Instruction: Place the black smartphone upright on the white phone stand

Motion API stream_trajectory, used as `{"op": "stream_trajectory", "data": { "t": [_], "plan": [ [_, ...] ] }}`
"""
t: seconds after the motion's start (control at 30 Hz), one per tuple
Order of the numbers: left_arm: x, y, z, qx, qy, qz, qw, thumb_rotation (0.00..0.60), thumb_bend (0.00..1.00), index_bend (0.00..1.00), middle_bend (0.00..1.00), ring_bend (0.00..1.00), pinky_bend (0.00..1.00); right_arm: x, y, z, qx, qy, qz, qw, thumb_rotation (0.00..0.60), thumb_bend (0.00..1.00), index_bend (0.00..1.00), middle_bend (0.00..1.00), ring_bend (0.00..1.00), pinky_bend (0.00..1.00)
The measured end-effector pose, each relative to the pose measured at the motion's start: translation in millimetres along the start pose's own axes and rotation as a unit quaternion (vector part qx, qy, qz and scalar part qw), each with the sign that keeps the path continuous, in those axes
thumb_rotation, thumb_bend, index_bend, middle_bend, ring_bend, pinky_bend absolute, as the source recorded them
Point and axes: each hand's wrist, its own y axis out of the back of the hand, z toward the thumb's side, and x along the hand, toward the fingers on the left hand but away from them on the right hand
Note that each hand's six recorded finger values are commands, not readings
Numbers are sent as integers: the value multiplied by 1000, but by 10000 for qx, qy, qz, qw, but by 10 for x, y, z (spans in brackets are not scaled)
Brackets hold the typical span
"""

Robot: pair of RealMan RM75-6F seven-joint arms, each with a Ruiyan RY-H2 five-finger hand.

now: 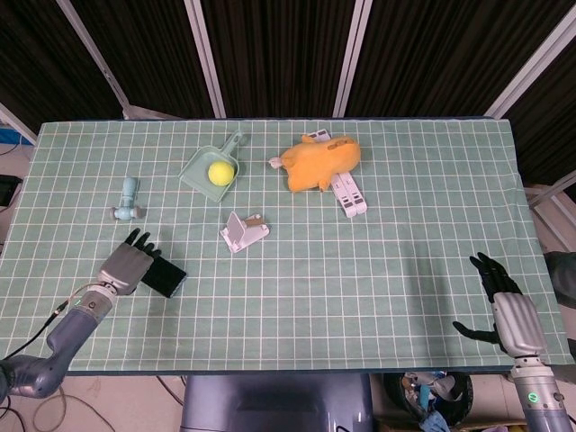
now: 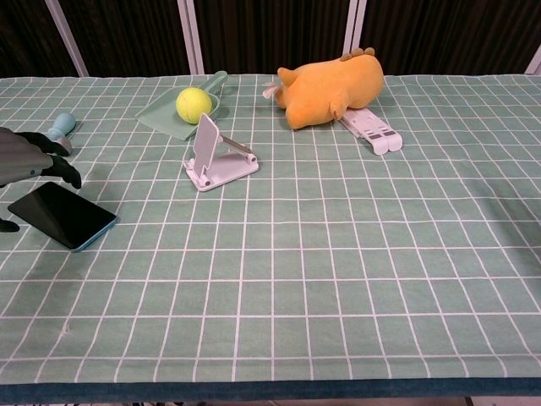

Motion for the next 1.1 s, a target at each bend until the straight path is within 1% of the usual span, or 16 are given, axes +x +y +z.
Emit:
{"op": "stream_trajectory", "data": {
  "t": [0.53,0.9,1.1],
  "plan": [
    [104,-12,152,69,-120,-40,9999,600,180,215,212,0,0,3,0,-6,4,-13,-7,10000,600,134,0,0,0,185],
    [131,-25,178,45,-94,-21,9999,600,181,227,228,0,0,3,1,-4,-6,-16,-7,10000,600,138,0,0,0,185],
    [144,-39,197,37,-102,-26,9999,600,183,254,255,0,0,7,0,-5,-5,-20,-4,10000,600,139,0,0,0,185]
  ]
}}
